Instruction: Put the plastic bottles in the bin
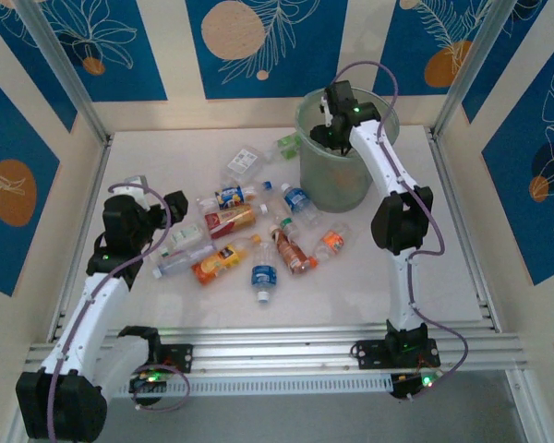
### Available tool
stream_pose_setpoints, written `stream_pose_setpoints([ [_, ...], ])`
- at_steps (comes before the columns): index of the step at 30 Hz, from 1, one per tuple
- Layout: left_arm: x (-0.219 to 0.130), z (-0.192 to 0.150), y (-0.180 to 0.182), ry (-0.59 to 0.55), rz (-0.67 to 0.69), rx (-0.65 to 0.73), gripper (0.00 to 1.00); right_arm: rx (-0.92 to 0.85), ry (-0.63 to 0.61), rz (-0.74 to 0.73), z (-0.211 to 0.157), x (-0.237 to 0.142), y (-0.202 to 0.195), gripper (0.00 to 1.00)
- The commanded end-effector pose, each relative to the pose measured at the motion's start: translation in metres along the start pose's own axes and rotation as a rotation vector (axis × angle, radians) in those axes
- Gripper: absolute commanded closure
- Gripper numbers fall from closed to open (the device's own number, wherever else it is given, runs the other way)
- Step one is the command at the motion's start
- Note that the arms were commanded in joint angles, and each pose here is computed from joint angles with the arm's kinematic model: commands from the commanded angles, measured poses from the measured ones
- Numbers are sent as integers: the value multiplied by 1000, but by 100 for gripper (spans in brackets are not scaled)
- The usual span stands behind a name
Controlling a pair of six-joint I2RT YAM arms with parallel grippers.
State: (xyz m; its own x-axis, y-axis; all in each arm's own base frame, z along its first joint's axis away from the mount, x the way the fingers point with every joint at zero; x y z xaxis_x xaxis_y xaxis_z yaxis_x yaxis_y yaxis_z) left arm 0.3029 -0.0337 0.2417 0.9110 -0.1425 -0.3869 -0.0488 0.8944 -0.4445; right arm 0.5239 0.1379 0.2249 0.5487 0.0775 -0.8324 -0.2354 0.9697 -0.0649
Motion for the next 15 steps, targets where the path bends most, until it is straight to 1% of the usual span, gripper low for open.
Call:
stream_pose_setpoints([
  [1,-6,15,-4,-27,23,18,1,-9,-47,17,14,-28,2,29],
  [5,-3,16,-2,-2,51,-3,0,0,-118,-20,28,-63,1,30],
  [10,-2,16,-8,22,21,13,1,31,-206,-73,35,-113,3,28],
  [15,-3,15,-12,25,-6,17,0,87,-268,-135,27,-162,4,21],
])
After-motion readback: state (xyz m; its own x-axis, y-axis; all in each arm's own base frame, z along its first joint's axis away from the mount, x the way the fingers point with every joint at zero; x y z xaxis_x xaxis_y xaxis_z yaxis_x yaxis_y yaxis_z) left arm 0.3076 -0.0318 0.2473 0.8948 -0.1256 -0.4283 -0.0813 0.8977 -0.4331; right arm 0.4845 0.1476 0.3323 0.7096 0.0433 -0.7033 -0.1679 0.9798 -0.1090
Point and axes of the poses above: each hand's point on the last joint's axis, 136 mm out from that joint toward the fingers, its own x axis out along the fingers, its own y axis along the line the jaws close on, z = x × y, the point moved 3 cm from there along -x, back along the fingers, and after that the axes turned 5 degrees about -x, right-handed, at the moved point
